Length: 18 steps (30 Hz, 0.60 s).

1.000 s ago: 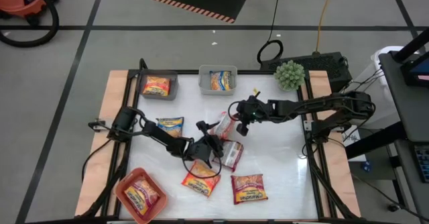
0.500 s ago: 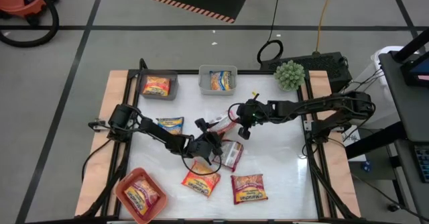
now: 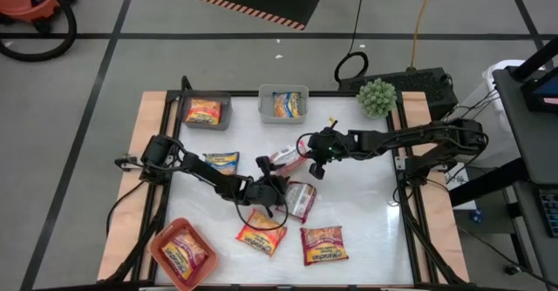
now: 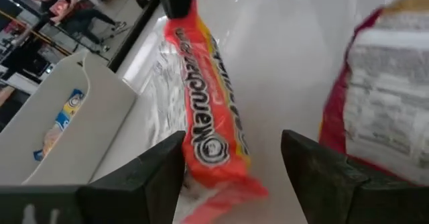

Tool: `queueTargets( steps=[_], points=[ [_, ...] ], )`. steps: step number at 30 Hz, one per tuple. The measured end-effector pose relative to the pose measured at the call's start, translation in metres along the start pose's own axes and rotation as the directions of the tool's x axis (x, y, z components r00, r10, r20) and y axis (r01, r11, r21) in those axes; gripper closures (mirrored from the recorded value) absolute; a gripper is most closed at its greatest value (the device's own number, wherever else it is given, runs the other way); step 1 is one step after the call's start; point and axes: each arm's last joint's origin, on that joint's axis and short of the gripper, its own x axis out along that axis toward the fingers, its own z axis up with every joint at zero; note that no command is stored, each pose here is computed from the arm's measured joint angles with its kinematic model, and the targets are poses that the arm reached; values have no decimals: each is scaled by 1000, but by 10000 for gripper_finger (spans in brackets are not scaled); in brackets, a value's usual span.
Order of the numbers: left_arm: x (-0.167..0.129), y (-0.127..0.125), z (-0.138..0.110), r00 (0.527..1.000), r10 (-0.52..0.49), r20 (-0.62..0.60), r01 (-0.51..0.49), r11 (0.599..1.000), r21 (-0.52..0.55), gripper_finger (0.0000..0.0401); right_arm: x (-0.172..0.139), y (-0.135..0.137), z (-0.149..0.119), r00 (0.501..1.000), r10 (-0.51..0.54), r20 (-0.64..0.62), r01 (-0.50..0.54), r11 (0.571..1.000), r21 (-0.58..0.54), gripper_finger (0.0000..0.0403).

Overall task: Sort Maruchan noodles
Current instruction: Put the top orange noodle pack into the black bin

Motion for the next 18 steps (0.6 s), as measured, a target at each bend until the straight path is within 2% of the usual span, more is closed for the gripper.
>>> queueTargets(
  steps=[5, 18],
  points=[
    [3, 6, -4, 994, 106, -38, -106, 994, -12, 154, 0, 0, 1, 1000, 6, 8, -6, 1000, 1, 403],
    [17, 18, -5, 996, 73, -45, -74, 997, -24, 156, 0, 5, 1, 999, 52, 8, -52, 998, 28, 403]
  ],
)
